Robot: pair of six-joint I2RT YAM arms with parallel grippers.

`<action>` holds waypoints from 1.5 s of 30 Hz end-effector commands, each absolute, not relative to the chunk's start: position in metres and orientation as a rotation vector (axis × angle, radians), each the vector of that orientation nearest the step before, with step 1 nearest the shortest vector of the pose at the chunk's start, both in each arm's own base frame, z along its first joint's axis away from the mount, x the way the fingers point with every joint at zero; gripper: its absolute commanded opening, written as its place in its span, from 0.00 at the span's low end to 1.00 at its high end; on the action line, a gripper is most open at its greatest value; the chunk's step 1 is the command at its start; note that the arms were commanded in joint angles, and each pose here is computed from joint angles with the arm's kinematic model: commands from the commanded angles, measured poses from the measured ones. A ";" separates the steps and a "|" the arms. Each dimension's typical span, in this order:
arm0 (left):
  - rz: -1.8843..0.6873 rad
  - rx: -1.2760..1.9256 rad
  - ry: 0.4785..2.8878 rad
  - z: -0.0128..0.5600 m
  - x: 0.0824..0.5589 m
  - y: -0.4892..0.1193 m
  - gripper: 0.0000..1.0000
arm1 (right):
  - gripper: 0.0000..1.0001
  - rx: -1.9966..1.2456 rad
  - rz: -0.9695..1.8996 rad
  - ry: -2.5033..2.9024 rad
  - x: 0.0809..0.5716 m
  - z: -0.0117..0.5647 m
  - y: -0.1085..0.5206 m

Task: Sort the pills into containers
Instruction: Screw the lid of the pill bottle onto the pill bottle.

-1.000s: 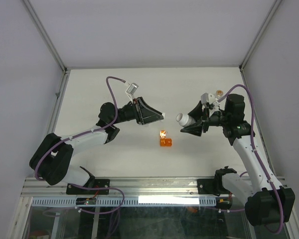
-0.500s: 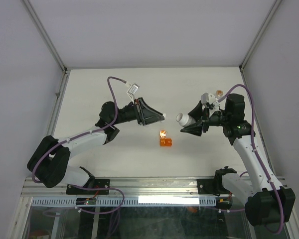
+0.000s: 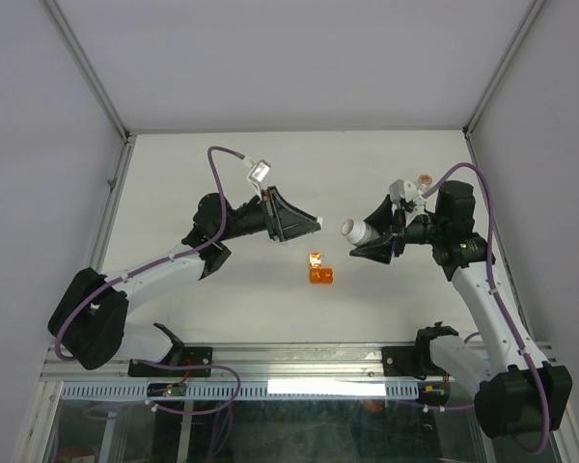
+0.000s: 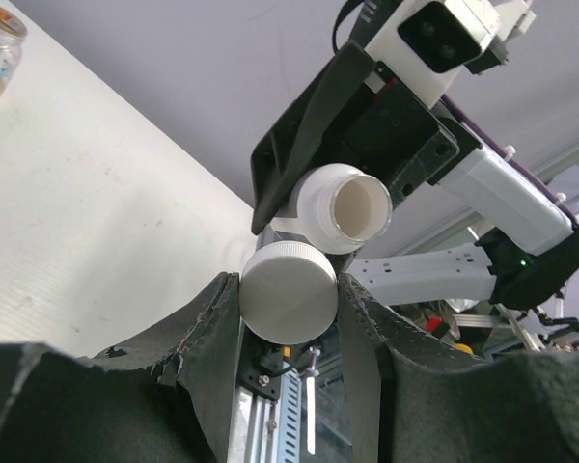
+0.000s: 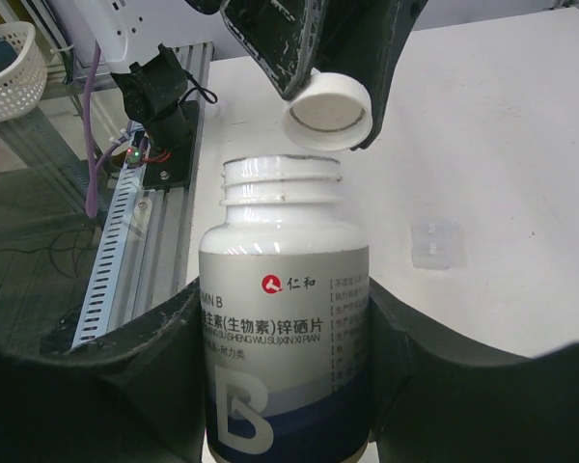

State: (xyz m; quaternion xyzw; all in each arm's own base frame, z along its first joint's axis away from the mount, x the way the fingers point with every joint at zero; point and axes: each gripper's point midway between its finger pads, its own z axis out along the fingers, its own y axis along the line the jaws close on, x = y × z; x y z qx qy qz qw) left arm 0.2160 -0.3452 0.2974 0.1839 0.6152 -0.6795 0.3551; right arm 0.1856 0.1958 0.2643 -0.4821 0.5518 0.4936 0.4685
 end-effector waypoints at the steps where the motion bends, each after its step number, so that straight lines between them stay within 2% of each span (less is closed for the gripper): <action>1: -1.683 0.506 1.491 0.328 0.217 -0.345 0.23 | 0.00 -1.235 1.179 1.257 0.181 0.288 0.197; 17: -1.522 0.464 1.608 0.323 0.235 -0.350 0.23 | 0.00 -1.240 1.125 1.303 0.185 0.281 0.202; 45: -1.730 0.610 1.580 0.325 0.194 -0.373 0.23 | 0.00 -1.259 1.102 1.360 0.189 0.271 0.216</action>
